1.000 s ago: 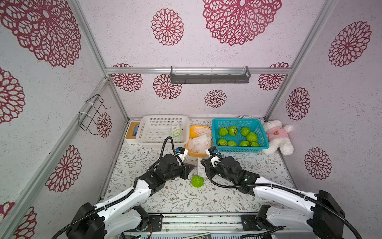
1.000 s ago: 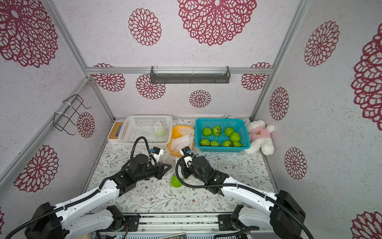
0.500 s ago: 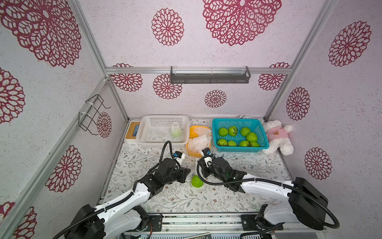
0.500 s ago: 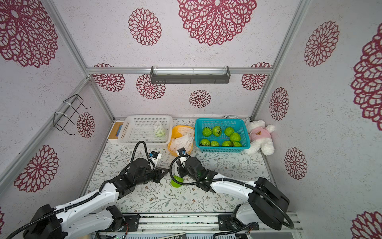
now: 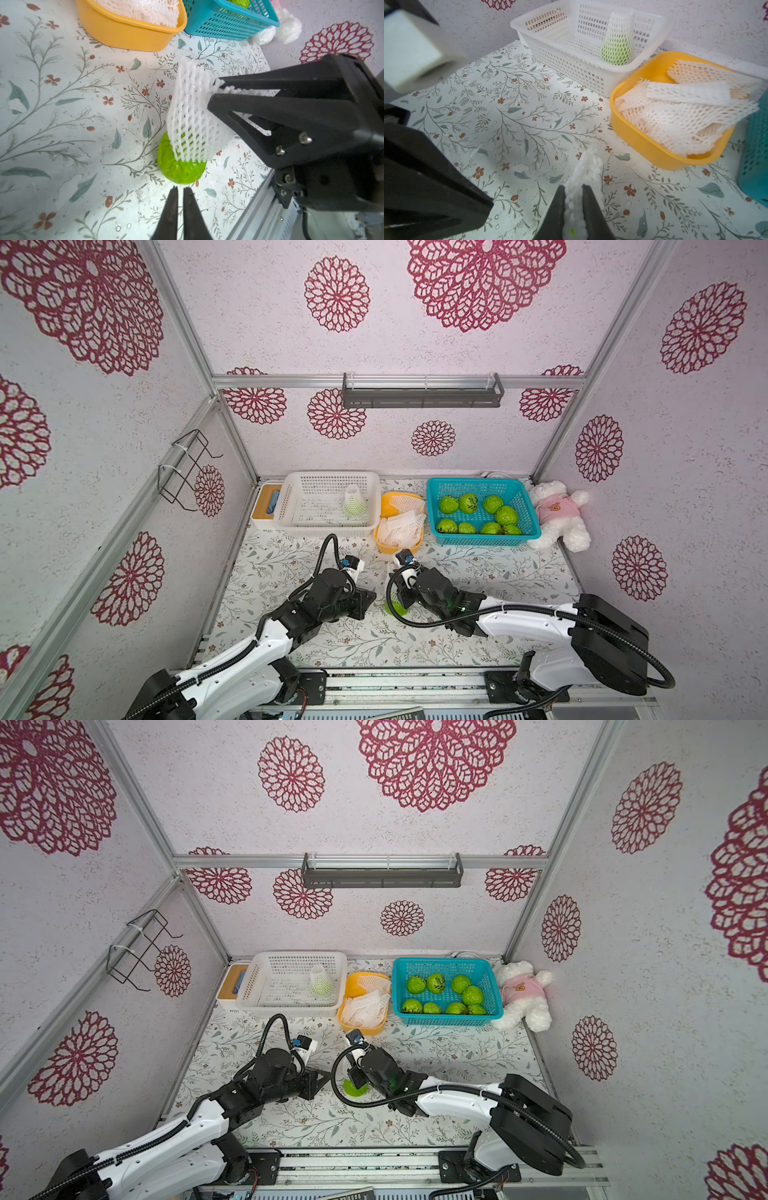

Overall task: Sleeve custard apples in foam nets
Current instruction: Put on the foam net on the custard apple.

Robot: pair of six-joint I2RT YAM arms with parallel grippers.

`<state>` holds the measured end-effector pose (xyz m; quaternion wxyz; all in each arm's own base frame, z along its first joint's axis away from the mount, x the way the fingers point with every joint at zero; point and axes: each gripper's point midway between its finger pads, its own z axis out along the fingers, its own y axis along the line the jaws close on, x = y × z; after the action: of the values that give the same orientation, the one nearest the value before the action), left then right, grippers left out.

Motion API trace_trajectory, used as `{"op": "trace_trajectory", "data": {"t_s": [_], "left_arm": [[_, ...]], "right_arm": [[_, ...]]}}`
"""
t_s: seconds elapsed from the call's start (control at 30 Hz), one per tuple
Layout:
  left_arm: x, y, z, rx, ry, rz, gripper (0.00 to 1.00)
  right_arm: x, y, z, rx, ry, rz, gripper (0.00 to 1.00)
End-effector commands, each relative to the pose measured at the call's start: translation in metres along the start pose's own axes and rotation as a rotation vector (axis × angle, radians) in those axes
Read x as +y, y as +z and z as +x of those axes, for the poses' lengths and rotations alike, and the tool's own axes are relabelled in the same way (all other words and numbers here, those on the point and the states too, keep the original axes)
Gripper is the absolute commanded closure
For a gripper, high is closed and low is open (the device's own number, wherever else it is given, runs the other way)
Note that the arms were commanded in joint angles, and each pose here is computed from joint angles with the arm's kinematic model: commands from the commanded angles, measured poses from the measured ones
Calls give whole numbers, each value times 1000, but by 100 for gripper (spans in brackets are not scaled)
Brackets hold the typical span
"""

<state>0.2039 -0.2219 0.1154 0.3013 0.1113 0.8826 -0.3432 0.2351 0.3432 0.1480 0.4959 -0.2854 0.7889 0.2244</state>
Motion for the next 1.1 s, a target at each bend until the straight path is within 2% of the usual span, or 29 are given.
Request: {"op": "trace_trajectory", "data": {"t_s": [0.0, 0.43, 0.87, 0.97, 1.07], "left_arm": [[-4, -1, -1, -13, -7, 25, 79], [-22, 17, 2, -6, 28, 102, 46], [-19, 44, -3, -21, 50, 78, 47], [-20, 50, -2, -15, 47, 84, 53], [-20, 54, -2, -12, 38, 91, 64]], "right_arm": [[0, -1, -2, -22, -18, 34, 81], [-1, -15, 3, -41, -16, 71, 81], [9, -22, 7, -32, 10, 34, 80], [10, -23, 10, -28, 18, 35, 79], [10, -22, 13, -25, 25, 39, 79]]}}
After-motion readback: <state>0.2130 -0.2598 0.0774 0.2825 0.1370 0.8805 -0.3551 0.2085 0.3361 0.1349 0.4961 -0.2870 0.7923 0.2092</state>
